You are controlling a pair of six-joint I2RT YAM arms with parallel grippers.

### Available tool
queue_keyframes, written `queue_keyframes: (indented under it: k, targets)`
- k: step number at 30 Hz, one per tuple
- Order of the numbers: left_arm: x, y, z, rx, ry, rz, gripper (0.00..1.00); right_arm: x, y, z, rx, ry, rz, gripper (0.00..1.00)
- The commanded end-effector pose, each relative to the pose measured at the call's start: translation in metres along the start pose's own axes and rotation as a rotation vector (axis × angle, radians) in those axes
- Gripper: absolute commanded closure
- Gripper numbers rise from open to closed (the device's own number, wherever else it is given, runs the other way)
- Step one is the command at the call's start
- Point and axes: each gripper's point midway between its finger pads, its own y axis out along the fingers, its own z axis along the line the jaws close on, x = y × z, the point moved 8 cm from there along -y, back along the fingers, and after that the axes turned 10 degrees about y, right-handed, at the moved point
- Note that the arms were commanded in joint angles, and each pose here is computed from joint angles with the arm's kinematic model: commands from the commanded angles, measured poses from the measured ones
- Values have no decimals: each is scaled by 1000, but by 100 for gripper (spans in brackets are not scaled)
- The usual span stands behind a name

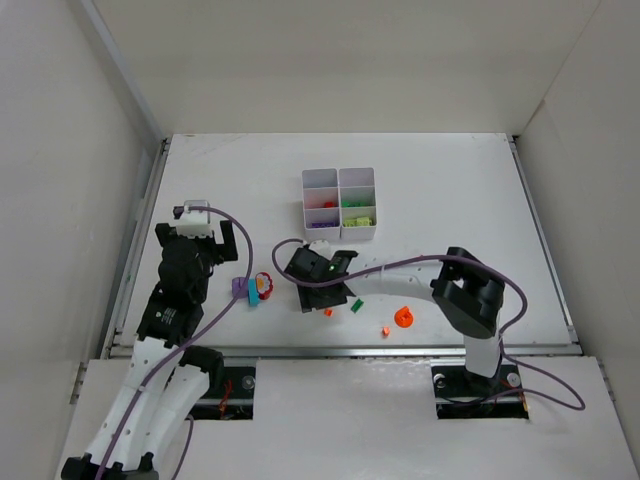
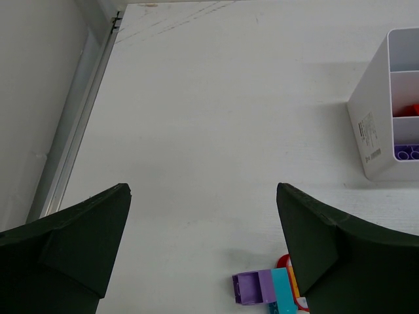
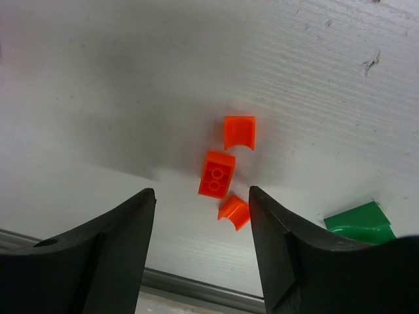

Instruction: Sort the legos into containers by color

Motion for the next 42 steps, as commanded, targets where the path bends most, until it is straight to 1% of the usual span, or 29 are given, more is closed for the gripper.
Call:
queue_keyframes:
  k: [1, 4, 5, 7, 8, 9, 11, 12, 13, 18, 20, 21, 22, 23, 25, 26, 27, 28, 29, 32, 35, 37, 39, 42]
  targets:
    - [8, 1, 1, 17, -10, -49, 8, 2, 7, 3, -13, 18, -44, 36]
    - [8, 1, 1, 17, -10, -49, 8, 3, 11, 0, -37, 16, -66, 42]
    - [8, 1, 1, 17, -10, -49, 8, 4, 13, 2, -37, 16, -66, 47]
    - [8, 1, 1, 17, -10, -49, 8, 6, 11, 5, -30, 9, -71, 49]
    - [8, 1, 1, 17, -10, -49, 8, 6, 11, 5, -30, 9, -71, 54]
    - [8, 1, 1, 17, -10, -49, 8, 4, 14, 4, -33, 7, -59, 60]
    - [8, 1, 1, 17, -10, -49, 8, 4, 14, 4, -33, 7, -58, 77]
    - [8, 1, 1, 17, -10, -49, 8, 4, 14, 4, -33, 7, -58, 94]
    - [8, 1, 1, 17, -10, -49, 8, 3, 14, 4, -27, -5, -49, 100]
    - [8, 1, 1, 17, -10, -49, 7, 12, -5, 22, 72, -96, -51, 100]
    - [6, 3, 1, 15, 2, -40, 7, 28, -26, 35, 111, -137, -81, 100]
    - [6, 3, 1, 15, 2, -40, 7, 35, -38, 41, 116, -147, -121, 100]
    - [6, 3, 2, 26, 2, -38, 7, 52, -61, 52, 142, -141, -176, 100]
    - [8, 3, 3, 28, 8, -46, 7, 63, -75, 56, 146, -142, -225, 100]
    - [3, 5, 2, 34, 14, -28, 7, 96, -95, 54, 133, -110, -332, 100]
    - [3, 5, 3, 47, 14, -25, 7, 114, -107, 56, 158, -84, -370, 100]
    - [3, 8, 5, 58, 11, -24, 7, 127, -110, 52, 155, -76, -390, 100]
    - [3, 7, 6, 67, 11, -23, 7, 136, -105, 48, 159, -70, -375, 100]
    - [2, 8, 8, 77, 9, -20, 7, 159, -103, 36, 147, -34, -392, 100]
    - [0, 10, 9, 86, 11, -8, 7, 184, -86, 23, 116, -55, -385, 100]
    - [-2, 12, 12, 101, 10, 7, 7, 196, -73, 26, 91, -111, -399, 100]
    - [-2, 14, 13, 102, 9, 9, 7, 212, -62, 20, 86, -105, -394, 100]
    - [-7, 17, 12, 100, 13, 30, 7, 217, -54, 15, 78, -94, -384, 100]
    - [-8, 20, 15, 104, 7, 35, 7, 232, -48, 8, 81, -60, -416, 100]
